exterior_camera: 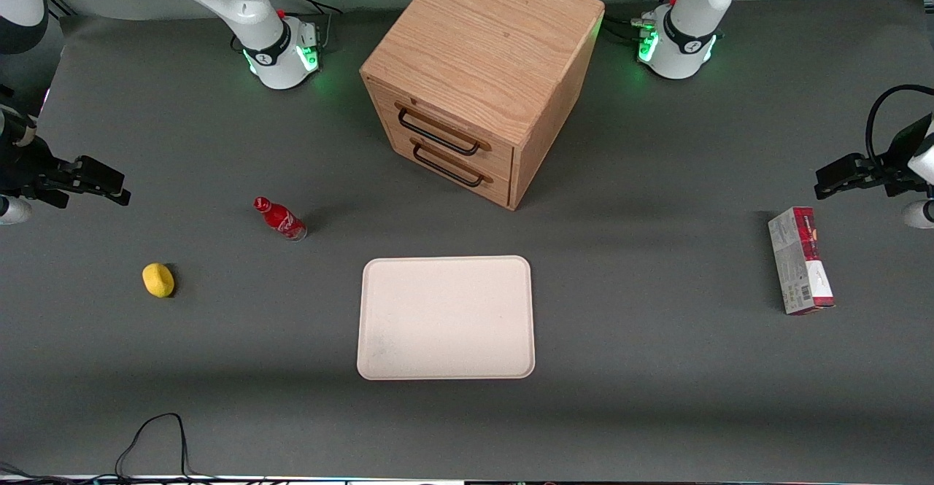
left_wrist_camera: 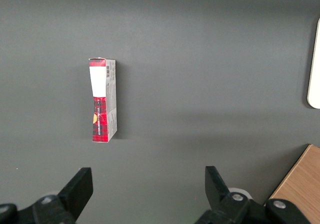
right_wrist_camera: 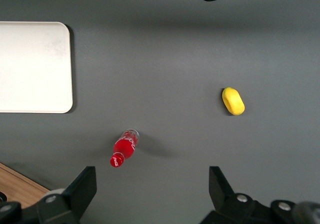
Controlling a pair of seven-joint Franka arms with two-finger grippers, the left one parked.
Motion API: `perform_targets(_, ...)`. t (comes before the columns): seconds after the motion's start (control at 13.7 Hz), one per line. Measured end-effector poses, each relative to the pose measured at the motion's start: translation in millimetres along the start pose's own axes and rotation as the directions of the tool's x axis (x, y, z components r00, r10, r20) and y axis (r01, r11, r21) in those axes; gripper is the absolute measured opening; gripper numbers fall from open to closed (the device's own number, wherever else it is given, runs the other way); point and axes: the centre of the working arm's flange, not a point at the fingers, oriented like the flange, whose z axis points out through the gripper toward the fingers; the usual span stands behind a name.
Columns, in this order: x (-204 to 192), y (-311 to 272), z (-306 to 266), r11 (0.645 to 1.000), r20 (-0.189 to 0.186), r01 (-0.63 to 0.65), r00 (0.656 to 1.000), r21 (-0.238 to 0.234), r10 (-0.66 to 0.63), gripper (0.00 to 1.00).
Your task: Open upper drawer
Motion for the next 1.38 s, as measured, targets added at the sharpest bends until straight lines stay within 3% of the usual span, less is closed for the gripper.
perform_targets(0.51,0,0,1,1.000,0.003,0.016,1.000,0.000,-0.016,1.00)
perform_targets(0.87,1,-15,10,0.998,0.036,0.059,0.998,0.005,-0.059,1.00)
perform_targets(1.09,11,-92,18,0.982,0.040,0.190,0.981,0.009,-0.190,1.00)
perform_targets(1.38,7,-221,34,0.922,0.047,0.387,0.921,0.021,-0.387,1.00)
